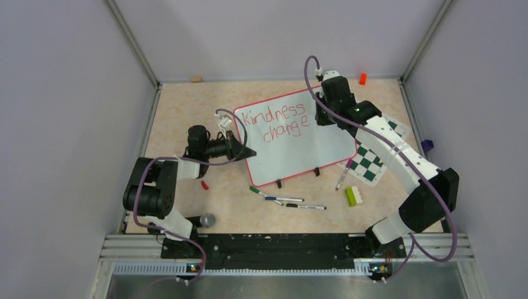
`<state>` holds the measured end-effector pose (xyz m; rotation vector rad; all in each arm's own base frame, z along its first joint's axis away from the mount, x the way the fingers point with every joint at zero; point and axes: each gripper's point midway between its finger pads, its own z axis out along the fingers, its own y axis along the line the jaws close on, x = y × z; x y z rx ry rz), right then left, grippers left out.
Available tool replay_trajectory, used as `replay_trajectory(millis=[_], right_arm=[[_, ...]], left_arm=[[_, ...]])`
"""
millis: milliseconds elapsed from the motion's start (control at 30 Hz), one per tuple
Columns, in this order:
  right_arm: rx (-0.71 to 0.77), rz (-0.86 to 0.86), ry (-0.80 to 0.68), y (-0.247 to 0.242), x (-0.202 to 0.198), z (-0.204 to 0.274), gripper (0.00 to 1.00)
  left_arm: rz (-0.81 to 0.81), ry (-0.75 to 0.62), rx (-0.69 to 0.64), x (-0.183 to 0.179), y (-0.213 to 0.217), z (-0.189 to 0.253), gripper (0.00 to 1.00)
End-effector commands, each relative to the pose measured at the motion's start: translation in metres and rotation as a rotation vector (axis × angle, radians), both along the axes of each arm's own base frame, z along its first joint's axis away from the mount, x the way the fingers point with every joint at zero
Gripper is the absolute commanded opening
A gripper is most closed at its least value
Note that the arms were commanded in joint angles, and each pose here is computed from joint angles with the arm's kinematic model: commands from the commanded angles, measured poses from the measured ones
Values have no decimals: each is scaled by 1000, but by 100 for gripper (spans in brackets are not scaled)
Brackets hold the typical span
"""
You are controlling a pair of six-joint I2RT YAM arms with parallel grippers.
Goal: Write a sentence on the whiteboard
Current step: Open the sentence on the whiteboard.
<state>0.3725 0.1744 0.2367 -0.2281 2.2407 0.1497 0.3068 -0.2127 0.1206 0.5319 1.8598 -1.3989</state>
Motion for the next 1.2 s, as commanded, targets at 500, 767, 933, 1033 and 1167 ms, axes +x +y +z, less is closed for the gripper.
replay_trajectory(millis=[500, 767, 933, 1033, 1167], right_arm=[[69, 71, -12, 16, 9, 6, 0], [30, 48, 13, 4, -2, -4, 0], [-16, -29, 10, -15, 0, -7, 0], [-19, -40, 17, -18, -1, -11, 0], [-25, -38, 36, -19, -4, -17, 0]], left_arm=[[144, 41, 137, 15, 15, -49, 0], [143, 39, 136, 15, 15, -48, 0], [143, 41, 136, 15, 15, -49, 0], [143, 40, 136, 14, 15, -49, 0], [143, 39, 136, 15, 15, -48, 0]])
